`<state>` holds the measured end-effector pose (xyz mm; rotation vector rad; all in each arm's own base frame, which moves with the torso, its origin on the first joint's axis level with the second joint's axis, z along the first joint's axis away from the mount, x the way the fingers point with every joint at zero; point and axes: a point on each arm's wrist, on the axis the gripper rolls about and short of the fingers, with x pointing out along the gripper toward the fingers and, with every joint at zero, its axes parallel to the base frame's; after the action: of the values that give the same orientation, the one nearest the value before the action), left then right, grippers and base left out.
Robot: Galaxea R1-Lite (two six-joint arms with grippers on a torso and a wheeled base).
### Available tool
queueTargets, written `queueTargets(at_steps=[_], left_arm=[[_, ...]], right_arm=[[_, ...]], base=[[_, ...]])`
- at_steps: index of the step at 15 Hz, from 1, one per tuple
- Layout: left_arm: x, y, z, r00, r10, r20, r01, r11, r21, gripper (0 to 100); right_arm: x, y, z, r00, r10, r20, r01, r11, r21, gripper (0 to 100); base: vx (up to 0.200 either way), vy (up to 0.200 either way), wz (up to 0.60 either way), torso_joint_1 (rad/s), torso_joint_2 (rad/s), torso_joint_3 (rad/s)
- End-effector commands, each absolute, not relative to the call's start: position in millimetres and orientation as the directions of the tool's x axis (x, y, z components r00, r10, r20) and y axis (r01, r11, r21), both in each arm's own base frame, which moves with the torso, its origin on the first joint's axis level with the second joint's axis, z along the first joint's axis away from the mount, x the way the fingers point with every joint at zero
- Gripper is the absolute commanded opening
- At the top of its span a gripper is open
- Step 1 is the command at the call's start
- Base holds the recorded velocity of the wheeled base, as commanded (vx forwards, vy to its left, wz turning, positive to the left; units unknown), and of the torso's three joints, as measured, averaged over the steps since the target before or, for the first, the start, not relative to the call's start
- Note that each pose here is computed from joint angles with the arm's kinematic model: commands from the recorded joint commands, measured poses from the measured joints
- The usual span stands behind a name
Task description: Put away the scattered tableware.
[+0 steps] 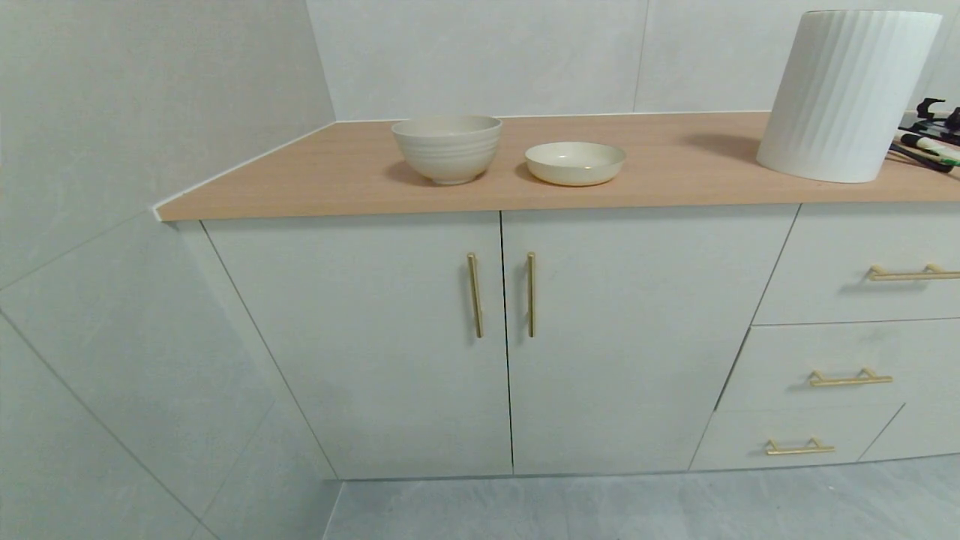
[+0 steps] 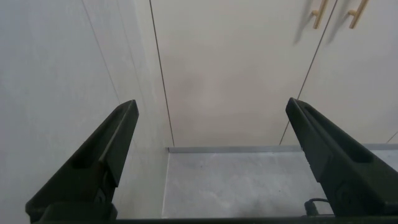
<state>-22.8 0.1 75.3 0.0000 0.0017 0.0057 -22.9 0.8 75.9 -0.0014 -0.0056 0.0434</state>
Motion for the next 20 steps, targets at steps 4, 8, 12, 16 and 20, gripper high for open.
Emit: queueTargets(at_steps=[4, 8, 12, 16, 20], left_arm=[[-22.8, 0.1, 75.3, 1.000, 0.006, -0.002, -0.006, 1.000, 0.000, 100], [-22.8, 0.1, 75.3, 1.000, 0.006, -0.002, -0.006, 1.000, 0.000, 100], [-22.8, 0.1, 75.3, 1.000, 0.006, -0.002, -0.006, 1.000, 0.000, 100], [-22.8, 0.1, 75.3, 1.000, 0.006, -0.002, -0.006, 1.000, 0.000, 100], [-22.8, 0.1, 75.3, 1.000, 0.006, -0.002, -0.006, 1.000, 0.000, 100]], right_arm=[[-22.8, 0.8, 76.0, 0.999, 0.043, 0.005, -0.043, 0.999, -0.003, 100], [-22.8, 0.8, 76.0, 0.999, 0.043, 0.005, -0.043, 0.999, -0.002, 100], [-22.8, 0.8, 76.0, 0.999, 0.043, 0.005, -0.043, 0.999, -0.002, 100], [-22.8, 0.8, 76.0, 0.999, 0.043, 0.005, -0.043, 0.999, -0.002, 100], [-22.8, 0.7, 76.0, 0.999, 0.038, 0.005, -0.038, 0.999, -0.008, 100]], base=[[0.000, 0.000, 0.00, 0.000, 0.00, 0.000], [0.000, 0.000, 0.30, -0.001, 0.00, 0.005], [0.000, 0.000, 0.15, -0.001, 0.00, -0.001], [0.000, 0.000, 0.00, 0.000, 0.00, 0.000], [0.000, 0.000, 0.00, 0.000, 0.00, 0.000]])
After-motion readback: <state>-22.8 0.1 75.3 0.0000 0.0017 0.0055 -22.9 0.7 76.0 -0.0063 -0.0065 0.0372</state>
